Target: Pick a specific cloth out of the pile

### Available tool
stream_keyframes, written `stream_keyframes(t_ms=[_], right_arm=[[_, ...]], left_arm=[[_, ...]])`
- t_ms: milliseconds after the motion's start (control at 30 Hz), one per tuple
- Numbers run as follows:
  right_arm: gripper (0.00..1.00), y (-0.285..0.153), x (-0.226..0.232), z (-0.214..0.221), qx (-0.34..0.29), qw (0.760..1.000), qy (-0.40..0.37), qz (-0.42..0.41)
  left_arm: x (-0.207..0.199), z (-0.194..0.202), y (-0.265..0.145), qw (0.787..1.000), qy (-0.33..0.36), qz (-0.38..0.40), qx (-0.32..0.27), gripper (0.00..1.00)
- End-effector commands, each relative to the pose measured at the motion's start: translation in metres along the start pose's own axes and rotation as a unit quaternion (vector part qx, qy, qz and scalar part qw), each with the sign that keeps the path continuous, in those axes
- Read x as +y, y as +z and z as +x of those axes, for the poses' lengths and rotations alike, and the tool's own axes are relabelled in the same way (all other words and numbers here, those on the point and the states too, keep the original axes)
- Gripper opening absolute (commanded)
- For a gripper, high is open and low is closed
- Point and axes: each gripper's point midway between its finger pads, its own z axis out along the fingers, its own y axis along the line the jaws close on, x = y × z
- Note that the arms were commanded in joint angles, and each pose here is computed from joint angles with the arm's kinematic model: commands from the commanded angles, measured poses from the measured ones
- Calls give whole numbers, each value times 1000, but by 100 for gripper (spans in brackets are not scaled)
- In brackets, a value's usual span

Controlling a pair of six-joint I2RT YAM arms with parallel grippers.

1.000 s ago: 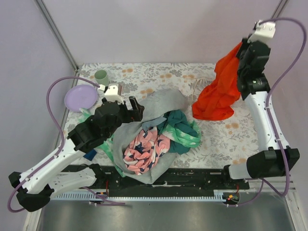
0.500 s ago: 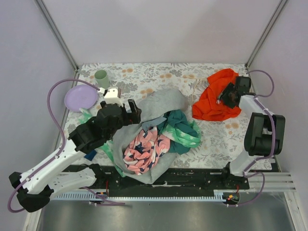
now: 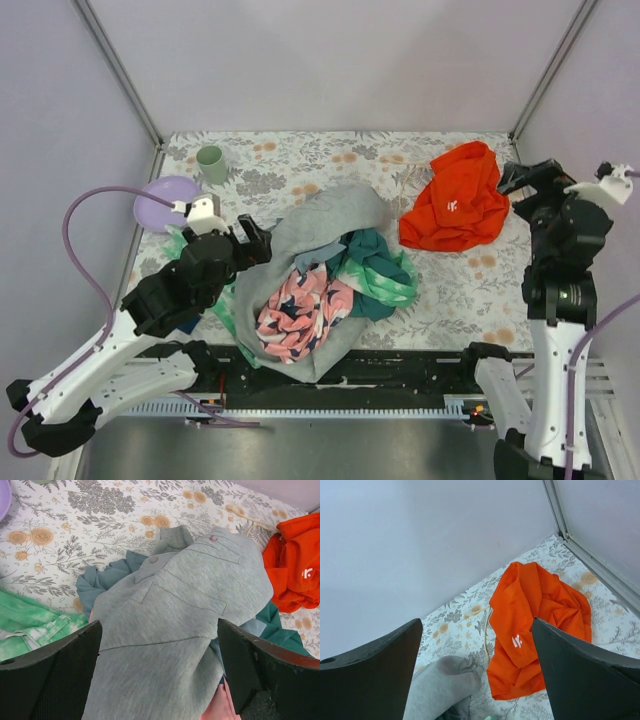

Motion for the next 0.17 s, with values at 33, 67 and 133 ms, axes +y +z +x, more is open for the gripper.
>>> stream_keyframes(t_ms=[33,67,133], right_arm=[[98,-17,-29,55,53,998,17,22],[98,-19,-30,54,49,998,16,22],[98,-20,-29,54,52,998,7,17]], left_arm=[[12,-7,-8,999,-43,-16,-23,100],[14,-6,-9,999,-45,-17,-24,100],[16,-4,-9,998,-50,-18,-24,100]])
